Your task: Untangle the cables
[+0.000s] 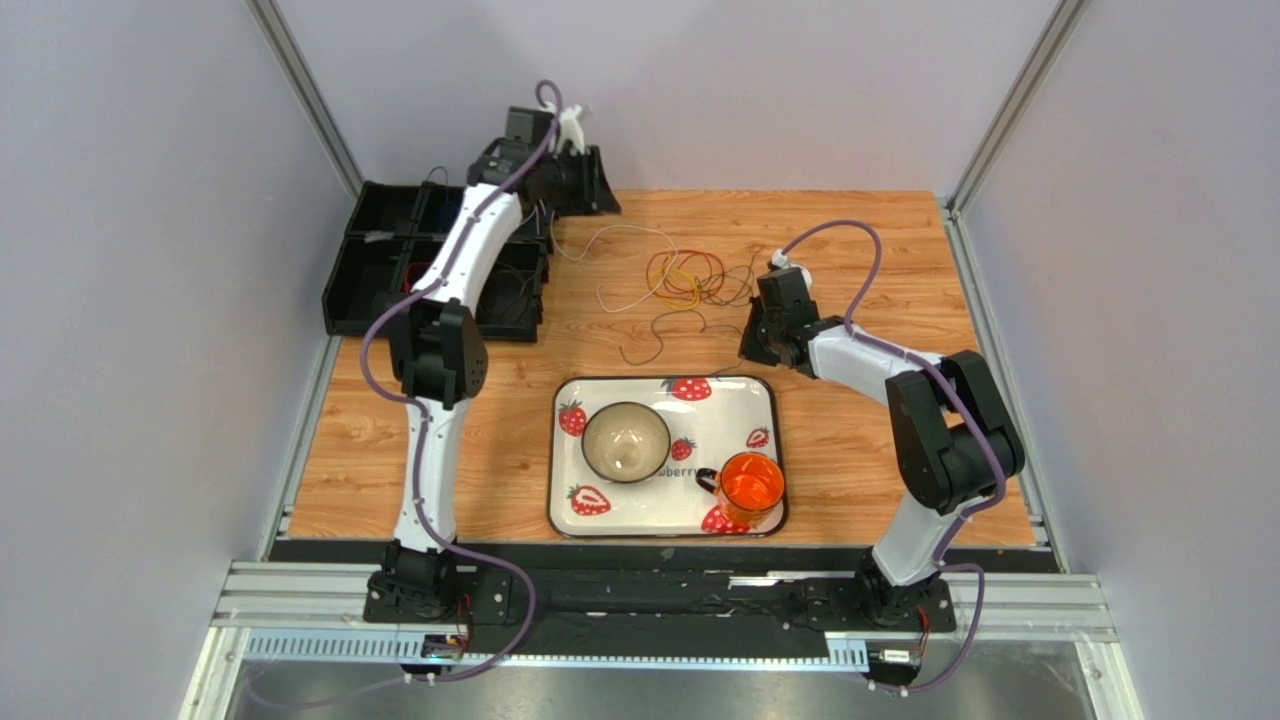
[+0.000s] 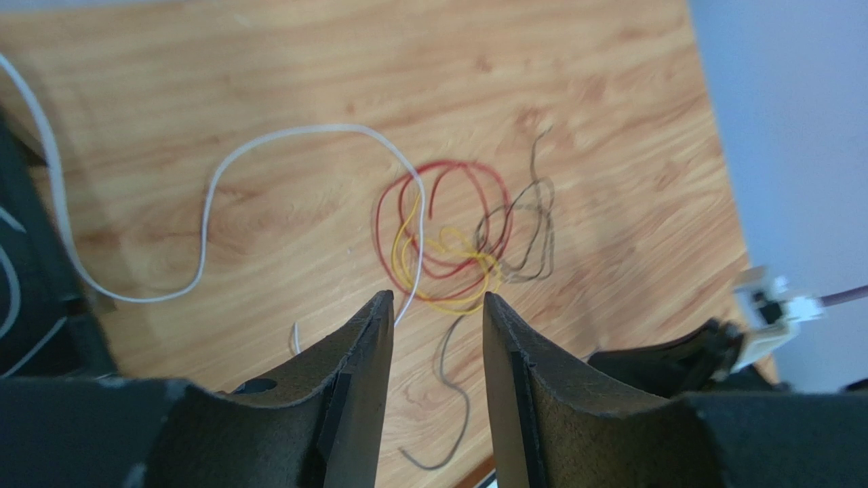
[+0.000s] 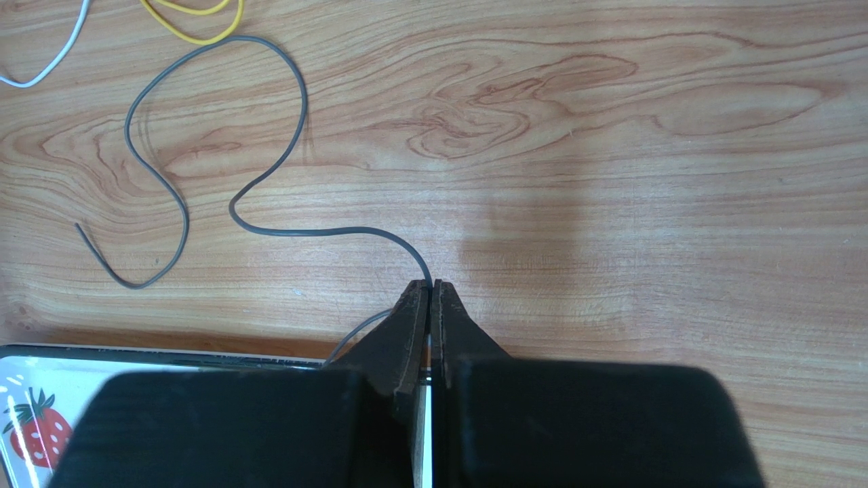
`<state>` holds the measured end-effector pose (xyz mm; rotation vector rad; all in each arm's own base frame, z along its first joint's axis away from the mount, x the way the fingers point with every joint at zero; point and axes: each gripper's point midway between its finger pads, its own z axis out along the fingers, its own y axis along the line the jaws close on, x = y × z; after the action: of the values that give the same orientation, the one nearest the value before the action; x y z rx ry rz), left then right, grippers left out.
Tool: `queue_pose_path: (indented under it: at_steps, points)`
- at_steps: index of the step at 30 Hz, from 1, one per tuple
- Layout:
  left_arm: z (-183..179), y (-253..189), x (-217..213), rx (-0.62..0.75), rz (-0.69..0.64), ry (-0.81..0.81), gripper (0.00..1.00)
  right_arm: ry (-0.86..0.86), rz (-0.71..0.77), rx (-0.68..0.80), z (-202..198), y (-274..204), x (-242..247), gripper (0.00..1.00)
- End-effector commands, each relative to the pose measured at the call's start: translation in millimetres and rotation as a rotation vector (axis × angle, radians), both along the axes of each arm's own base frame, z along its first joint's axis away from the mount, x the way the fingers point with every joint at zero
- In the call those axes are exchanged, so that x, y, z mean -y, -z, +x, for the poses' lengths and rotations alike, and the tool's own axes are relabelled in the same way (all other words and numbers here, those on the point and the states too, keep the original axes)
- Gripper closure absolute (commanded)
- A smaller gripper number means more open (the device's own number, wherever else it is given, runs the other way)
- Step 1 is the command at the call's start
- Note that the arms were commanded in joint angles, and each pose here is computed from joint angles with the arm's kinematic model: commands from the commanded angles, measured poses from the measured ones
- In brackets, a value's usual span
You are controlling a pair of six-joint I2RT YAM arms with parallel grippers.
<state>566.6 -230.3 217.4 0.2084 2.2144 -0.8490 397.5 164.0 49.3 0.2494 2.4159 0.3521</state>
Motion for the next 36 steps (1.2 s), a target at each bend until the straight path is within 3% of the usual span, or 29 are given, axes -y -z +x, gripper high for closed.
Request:
queue_pose_path:
  at_steps: [1, 7, 19, 36]
  points:
    - [-28.6, 67.4, 34.1, -0.034, 0.206, 0.183, 0.54, 0.01, 0.024, 0.041, 14.5, -13.8, -5.4, 1.0]
    - [-37.7, 114.4, 42.0, -0.028, 0.419, 0.23, 0.57, 0.012, 0.022, 0.035, 15.1, -12.9, -5.4, 1.0]
    - [-32.9, 151.2, 43.7, 0.09, 0.761, 0.249, 0.57, 0.01, 0.018, 0.027, 16.1, -11.0, -5.2, 1.0]
    - [-33.9, 174.4, 69.7, 0.102, 0.708, 0.328, 0.56, 0.012, 0.017, 0.024, 16.9, -10.3, -4.8, 1.0]
